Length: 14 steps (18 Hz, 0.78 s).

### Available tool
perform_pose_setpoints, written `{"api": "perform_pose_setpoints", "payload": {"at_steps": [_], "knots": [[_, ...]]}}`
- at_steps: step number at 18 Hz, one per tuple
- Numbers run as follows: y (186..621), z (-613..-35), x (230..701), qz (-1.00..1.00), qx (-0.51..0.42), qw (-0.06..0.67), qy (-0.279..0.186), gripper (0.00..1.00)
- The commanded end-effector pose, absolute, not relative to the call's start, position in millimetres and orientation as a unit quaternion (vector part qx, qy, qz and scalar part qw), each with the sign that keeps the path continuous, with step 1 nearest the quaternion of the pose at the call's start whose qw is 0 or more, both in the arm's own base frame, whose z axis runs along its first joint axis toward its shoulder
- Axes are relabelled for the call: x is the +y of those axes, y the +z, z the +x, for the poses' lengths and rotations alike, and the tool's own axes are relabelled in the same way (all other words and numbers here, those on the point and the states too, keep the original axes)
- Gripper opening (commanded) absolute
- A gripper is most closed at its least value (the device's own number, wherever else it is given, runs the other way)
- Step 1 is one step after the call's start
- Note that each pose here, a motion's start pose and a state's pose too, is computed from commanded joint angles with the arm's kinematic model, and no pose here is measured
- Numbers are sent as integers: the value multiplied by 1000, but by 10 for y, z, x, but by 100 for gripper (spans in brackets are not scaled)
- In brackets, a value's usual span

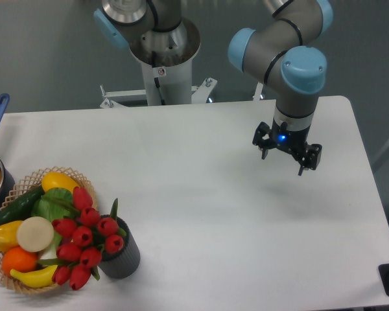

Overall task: Pick up the flowers from the vase
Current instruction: 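Move the open gripper toward the red tulips in the black vase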

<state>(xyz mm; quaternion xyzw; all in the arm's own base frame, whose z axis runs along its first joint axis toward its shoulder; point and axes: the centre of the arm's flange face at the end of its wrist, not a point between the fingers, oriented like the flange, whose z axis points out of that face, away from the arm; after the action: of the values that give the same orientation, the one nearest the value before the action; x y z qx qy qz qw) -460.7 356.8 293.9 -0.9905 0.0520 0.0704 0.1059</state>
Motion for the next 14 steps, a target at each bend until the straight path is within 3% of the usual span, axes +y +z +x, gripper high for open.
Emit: {"api": "perform_pose_setpoints", "payload": {"at_steps": [2, 6, 14], "knots": [[2947, -4542, 3586, -989, 36, 127, 73, 100], [3059, -4449, 3759, -974, -1, 225, 31, 100], [3210, -4389, 3971, -941, -12, 337, -25, 100]]}}
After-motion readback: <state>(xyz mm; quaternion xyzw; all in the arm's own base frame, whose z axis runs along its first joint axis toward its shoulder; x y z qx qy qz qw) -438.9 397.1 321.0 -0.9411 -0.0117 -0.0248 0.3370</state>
